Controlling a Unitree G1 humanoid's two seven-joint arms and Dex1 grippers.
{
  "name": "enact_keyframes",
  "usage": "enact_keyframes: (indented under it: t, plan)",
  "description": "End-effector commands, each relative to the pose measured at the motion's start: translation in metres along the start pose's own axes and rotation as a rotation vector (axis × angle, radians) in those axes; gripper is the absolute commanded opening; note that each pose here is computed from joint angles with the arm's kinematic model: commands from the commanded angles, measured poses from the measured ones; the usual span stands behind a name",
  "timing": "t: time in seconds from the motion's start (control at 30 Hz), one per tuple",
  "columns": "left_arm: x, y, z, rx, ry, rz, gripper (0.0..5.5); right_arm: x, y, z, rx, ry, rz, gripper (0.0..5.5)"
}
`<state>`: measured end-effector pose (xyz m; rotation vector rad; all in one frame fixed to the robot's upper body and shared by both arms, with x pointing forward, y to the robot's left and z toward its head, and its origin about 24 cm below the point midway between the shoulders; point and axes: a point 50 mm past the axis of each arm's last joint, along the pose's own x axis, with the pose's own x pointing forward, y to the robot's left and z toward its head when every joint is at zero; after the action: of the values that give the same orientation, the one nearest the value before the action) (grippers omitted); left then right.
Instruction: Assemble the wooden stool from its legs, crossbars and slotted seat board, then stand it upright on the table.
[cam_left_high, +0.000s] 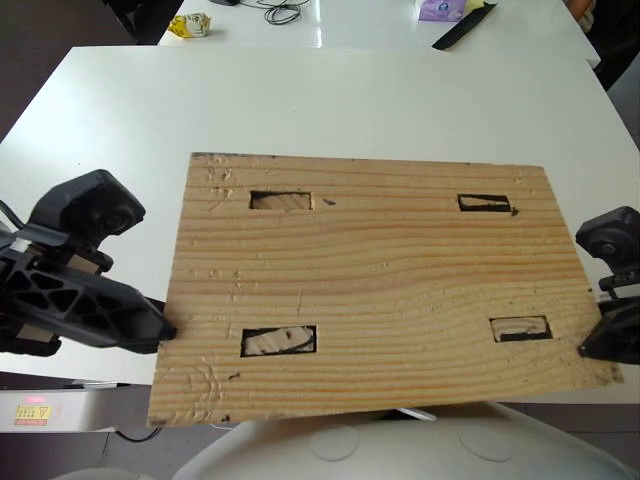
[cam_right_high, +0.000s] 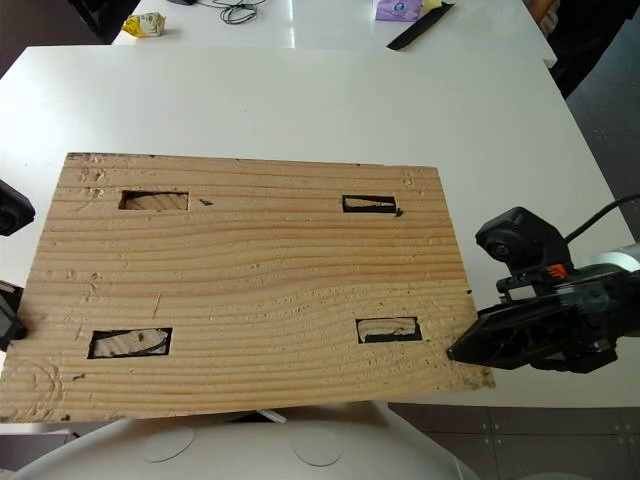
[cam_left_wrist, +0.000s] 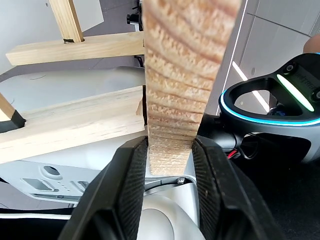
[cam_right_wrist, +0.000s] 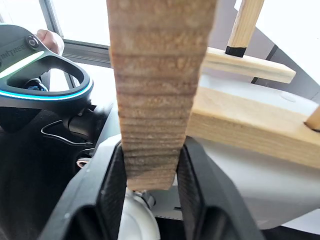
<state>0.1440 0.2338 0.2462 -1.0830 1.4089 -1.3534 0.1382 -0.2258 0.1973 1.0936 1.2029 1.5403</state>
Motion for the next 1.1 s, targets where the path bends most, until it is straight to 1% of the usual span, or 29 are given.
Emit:
enact_keyframes:
  t: [0.03,0.17,0.27,0.4,0.5,0.7,0.73,0.83,0.97,1.0,1.03,1.1]
  plan:
    - [-0.004,0.032,-0.003,0.01,-0.061,-0.027,1.53,0.004,-0.014,0.02,-0.127,-0.059,0.08,1.32]
    - [-0.006,0.064,-0.002,0.042,-0.142,-0.022,1.53,0.006,-0.032,0.043,-0.147,-0.094,0.06,1.32]
    - [-0.006,0.079,0.002,0.051,-0.178,-0.012,1.53,0.008,-0.04,0.053,-0.14,-0.111,0.043,1.32]
    - [-0.005,0.088,0.011,0.068,-0.2,-0.004,1.53,0.008,-0.048,0.061,-0.136,-0.134,-0.006,1.33]
    - [-0.006,0.09,0.013,0.03,-0.189,-0.041,1.53,0.006,-0.05,0.068,-0.088,-0.132,0.015,1.33]
    - [-0.008,0.097,0.027,-0.049,-0.175,-0.134,1.53,-0.002,-0.059,0.071,0.133,-0.104,0.134,1.35]
    - [-0.007,0.1,0.03,-0.048,-0.176,-0.142,1.53,0.0,-0.062,0.071,0.121,-0.11,0.134,1.37]
    - [-0.002,0.109,0.035,-0.017,-0.202,-0.139,1.53,0.012,-0.068,0.07,-0.009,-0.133,0.074,1.4]
    - [0.003,0.119,0.035,0.057,-0.267,-0.078,1.53,0.017,-0.07,0.071,-0.111,-0.19,-0.015,1.42]
    - [0.003,0.122,0.034,0.058,-0.284,-0.073,1.78,0.017,-0.071,0.071,-0.107,-0.189,-0.035,1.79]
    - [0.003,0.125,0.033,0.06,-0.298,-0.063,1.84,0.016,-0.071,0.07,-0.087,-0.176,-0.033,1.89]
    - [0.002,0.127,0.033,0.058,-0.316,-0.059,2.3,0.014,-0.071,0.069,-0.068,-0.163,-0.031,2.35]
